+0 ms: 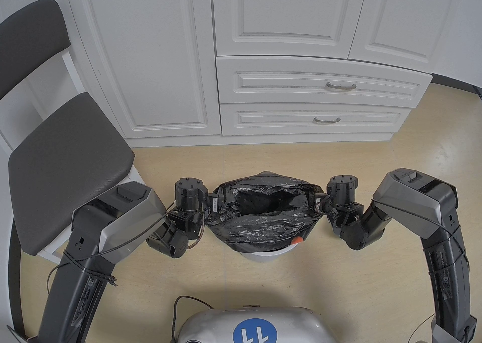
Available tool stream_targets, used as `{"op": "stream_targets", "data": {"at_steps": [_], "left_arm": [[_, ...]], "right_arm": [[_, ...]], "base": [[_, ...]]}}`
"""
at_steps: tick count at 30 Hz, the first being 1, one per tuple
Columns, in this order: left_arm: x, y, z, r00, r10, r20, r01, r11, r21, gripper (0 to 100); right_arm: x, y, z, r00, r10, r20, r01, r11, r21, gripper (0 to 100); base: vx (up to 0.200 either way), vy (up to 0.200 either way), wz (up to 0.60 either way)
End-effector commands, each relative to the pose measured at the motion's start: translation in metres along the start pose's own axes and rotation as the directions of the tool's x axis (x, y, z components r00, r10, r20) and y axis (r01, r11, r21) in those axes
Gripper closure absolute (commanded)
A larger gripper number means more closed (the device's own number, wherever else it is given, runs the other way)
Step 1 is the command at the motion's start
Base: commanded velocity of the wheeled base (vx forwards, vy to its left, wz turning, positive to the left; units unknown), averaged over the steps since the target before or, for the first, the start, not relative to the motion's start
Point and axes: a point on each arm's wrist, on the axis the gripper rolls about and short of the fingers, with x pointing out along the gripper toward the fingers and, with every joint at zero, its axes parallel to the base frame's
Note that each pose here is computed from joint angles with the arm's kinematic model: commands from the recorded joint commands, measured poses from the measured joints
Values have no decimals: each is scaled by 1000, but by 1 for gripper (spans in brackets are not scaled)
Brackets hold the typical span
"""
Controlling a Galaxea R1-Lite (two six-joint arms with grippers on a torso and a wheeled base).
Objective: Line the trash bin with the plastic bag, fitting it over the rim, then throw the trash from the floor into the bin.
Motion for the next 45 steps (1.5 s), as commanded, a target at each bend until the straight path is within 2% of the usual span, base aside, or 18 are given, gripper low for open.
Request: {"op": "stream_targets", "data": {"at_steps": [1,5,9,19,28,32,36,37,40,45], "left_arm": [[-3,0,8,1000,-1,16,1,1000,-6,0],[-6,0,22,999,-3,45,5,999,-46,0],[-5,-2,32,997,-8,73,15,995,-99,0],[7,-4,13,998,-5,57,10,995,-96,0],[19,0,-7,1000,12,10,-11,997,-82,0],[19,4,-8,1000,18,2,-18,997,-76,0],[13,6,-1,1000,21,1,-21,997,-76,0],[8,7,10,1000,19,11,-18,997,-79,0],[3,8,17,1000,17,15,-16,997,-81,0],[-23,11,46,1000,-3,22,4,997,-76,0]], "right_arm": [[-4,0,8,1000,3,14,-3,1000,8,0],[-7,-3,26,999,5,53,-6,999,34,0],[-3,-6,30,998,0,62,-3,998,60,0],[11,-9,18,999,-13,50,9,997,75,0],[24,-15,-4,999,-35,-28,36,998,45,0],[27,-19,-9,998,-42,-38,44,998,44,0],[22,-20,-3,999,-41,-31,43,998,48,0],[16,-19,8,999,-35,-16,36,998,53,0],[9,-18,15,1000,-28,-7,28,998,55,0],[-27,-11,44,1000,11,10,-11,999,49,0]], "base": [[0,0,0],[0,0,0],[0,0,0],[0,0,0],[0,0,0],[0,0,0],[0,0,0],[0,0,0],[0,0,0],[0,0,0]]}}
